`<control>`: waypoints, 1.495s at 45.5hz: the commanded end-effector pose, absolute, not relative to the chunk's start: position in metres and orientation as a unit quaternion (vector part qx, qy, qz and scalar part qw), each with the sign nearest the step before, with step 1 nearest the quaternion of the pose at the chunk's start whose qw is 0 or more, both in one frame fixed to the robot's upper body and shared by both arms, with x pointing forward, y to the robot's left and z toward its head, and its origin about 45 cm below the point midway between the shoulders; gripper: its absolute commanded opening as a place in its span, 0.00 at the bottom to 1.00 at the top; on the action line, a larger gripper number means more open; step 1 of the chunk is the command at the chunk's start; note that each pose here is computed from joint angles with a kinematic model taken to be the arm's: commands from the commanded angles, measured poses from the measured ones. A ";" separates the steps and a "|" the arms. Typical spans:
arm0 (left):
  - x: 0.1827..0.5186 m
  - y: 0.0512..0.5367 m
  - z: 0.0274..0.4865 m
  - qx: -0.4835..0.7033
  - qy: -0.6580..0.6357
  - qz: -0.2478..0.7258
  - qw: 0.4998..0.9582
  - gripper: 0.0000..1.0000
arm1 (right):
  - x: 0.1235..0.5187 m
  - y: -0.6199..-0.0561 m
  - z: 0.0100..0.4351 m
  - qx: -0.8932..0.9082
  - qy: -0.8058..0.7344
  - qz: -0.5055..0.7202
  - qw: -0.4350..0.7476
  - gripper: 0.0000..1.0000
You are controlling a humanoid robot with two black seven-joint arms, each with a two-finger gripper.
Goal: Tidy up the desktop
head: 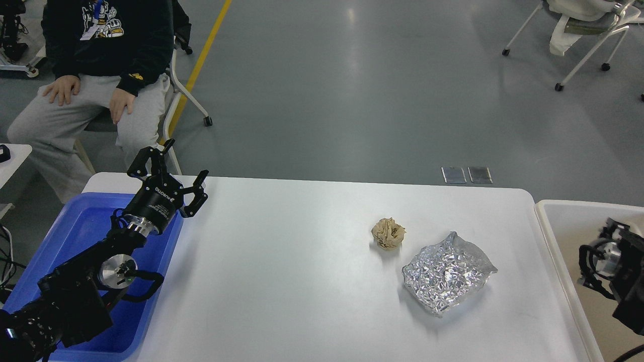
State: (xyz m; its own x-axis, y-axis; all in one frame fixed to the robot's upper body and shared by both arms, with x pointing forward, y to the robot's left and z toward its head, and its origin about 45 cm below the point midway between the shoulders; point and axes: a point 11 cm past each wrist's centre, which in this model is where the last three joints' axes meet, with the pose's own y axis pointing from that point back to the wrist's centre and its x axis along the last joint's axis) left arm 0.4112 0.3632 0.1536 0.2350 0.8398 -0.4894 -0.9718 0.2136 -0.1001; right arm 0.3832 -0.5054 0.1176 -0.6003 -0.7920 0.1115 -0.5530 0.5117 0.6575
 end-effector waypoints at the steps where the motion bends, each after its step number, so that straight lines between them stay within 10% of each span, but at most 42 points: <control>1: 0.411 0.363 0.153 -0.197 0.168 0.595 0.761 1.00 | 0.442 -0.441 0.192 0.531 -0.786 -0.306 0.079 1.00; 23: 0.411 0.363 0.154 -0.199 0.167 0.596 0.760 1.00 | 0.462 -0.270 0.263 0.796 -0.516 -0.309 -0.078 1.00; 68: 0.411 0.363 0.154 -0.198 0.167 0.596 0.760 1.00 | 0.403 -0.182 0.160 0.795 -0.423 -0.404 -0.161 1.00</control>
State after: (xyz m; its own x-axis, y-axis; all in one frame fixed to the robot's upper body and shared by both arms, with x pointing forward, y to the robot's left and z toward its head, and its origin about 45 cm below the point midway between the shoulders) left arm 0.4112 0.3633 0.1538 0.2351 0.8396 -0.4897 -0.9718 0.2125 -0.1022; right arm 0.4128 -0.1832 0.1763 0.3219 -0.5532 -0.7683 -0.8040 -0.5882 0.0867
